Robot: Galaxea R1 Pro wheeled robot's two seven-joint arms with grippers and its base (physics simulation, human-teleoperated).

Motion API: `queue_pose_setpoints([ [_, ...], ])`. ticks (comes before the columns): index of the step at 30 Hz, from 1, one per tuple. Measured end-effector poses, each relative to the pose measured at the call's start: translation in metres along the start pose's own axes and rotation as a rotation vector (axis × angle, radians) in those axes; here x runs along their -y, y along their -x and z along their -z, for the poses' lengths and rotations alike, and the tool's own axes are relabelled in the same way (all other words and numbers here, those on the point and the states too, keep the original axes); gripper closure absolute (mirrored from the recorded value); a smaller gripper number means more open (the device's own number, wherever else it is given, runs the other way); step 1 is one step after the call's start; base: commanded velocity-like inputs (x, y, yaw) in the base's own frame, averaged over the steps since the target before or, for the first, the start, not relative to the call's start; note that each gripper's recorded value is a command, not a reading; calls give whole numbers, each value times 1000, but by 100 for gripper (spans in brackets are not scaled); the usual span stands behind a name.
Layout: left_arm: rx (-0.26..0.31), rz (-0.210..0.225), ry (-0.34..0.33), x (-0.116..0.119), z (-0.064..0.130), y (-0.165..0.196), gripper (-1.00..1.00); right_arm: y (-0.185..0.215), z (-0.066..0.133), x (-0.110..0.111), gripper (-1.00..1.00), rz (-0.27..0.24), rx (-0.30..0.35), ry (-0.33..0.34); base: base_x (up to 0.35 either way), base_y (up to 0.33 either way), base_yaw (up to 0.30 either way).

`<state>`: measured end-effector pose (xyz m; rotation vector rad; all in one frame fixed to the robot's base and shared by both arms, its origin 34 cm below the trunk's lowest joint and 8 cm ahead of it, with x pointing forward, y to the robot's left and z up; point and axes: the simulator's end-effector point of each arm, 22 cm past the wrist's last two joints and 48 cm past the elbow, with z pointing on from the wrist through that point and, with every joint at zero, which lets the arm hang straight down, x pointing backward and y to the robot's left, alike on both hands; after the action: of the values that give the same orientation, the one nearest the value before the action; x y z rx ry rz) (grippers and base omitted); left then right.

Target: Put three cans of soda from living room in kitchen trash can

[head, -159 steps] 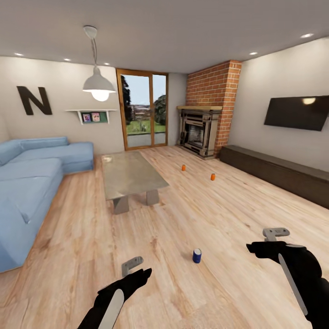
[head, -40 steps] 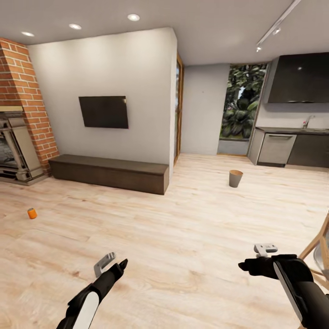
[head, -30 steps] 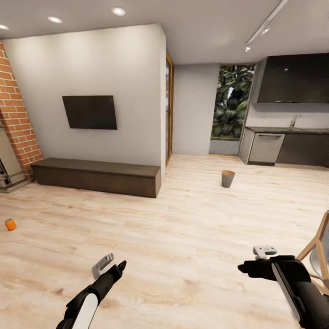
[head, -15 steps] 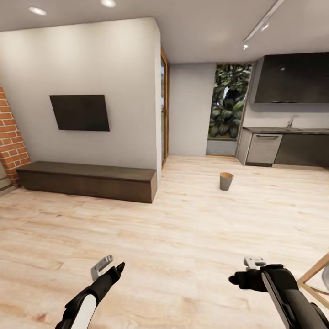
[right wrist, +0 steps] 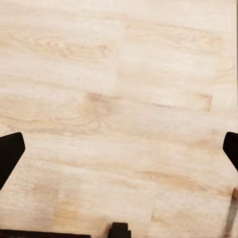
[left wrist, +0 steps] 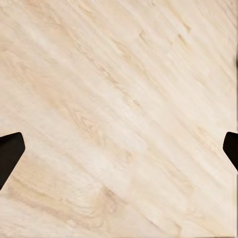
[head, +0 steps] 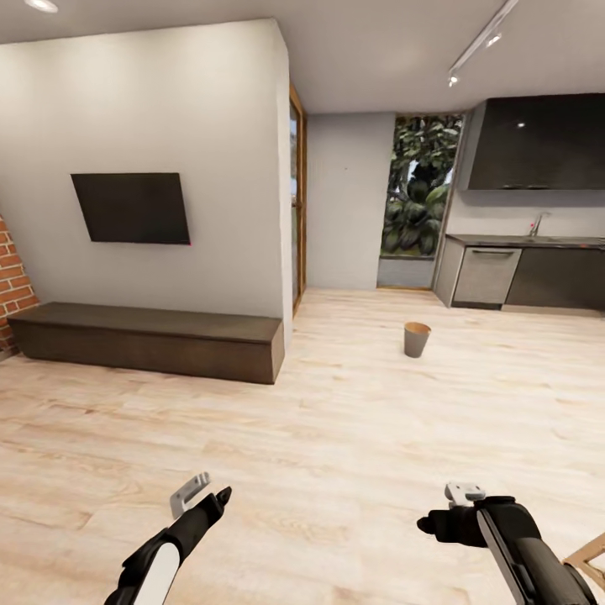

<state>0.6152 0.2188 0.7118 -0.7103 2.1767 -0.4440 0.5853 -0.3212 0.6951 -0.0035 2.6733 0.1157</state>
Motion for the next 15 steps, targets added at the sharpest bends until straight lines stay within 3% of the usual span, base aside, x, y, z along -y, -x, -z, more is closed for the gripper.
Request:
queue_pose_setpoints([
  [7, -3, 2, -15, 7, -1, -1, -100, 13, 1, 4, -100, -25, -29, -4, 346, -104, -281],
  [11, -6, -4, -23, 10, -1, -1, -100, 24, -5, 14, -100, -77, -55, -3, 346, -112, -290],
  [15, -59, -10, -18, 10, -10, -13, -100, 29, -8, 19, -100, -97, -62, -3, 346, -127, -291],
])
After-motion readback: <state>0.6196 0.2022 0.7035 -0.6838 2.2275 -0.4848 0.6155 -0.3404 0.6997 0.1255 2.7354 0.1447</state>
